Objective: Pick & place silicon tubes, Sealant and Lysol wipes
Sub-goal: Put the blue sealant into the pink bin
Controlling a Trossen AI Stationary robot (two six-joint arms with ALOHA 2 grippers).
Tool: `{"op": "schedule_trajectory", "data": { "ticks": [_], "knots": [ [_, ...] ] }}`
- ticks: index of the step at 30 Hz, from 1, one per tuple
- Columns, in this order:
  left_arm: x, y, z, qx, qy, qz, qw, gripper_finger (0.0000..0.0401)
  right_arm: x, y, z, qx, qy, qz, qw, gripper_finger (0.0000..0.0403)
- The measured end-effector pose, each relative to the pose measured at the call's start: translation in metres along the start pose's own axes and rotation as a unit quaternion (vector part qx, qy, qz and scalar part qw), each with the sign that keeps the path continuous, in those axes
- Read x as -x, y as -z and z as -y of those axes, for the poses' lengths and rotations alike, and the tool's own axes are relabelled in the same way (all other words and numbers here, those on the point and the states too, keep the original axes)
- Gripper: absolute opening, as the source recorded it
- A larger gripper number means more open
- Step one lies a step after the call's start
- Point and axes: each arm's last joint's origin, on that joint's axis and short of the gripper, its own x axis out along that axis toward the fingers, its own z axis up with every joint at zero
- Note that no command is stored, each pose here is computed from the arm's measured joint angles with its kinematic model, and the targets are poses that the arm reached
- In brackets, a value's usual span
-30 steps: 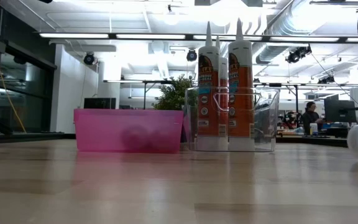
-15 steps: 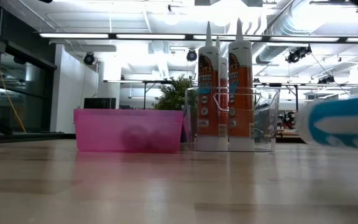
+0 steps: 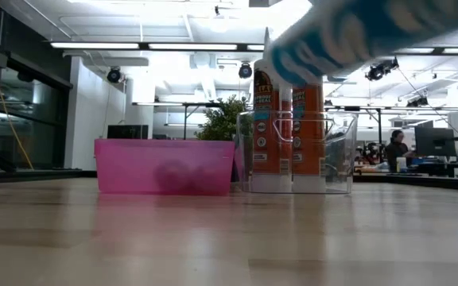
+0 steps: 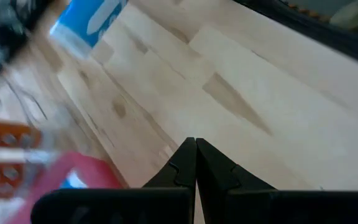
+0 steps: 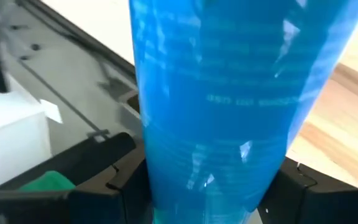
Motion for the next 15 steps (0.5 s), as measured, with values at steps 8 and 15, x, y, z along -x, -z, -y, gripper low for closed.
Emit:
{"op": "schedule_trajectory", "data": {
  "ticks": [8, 15],
  "knots": [
    [-0.006, 0.002, -0.009, -0.161, -0.003, -0.005, 0.987, 0.0000, 0.012, -0.014, -0.026, 0.023, -0.040, 0.013, 0.999, 0.0213],
    [-0.023, 0.010, -0.027, -0.192, 0.030, -0.019, 0.981, 0.0000, 0.014, -0.025, -0.040, 0.022, -0.079, 0.009, 0.997, 0.0213]
  ]
}}
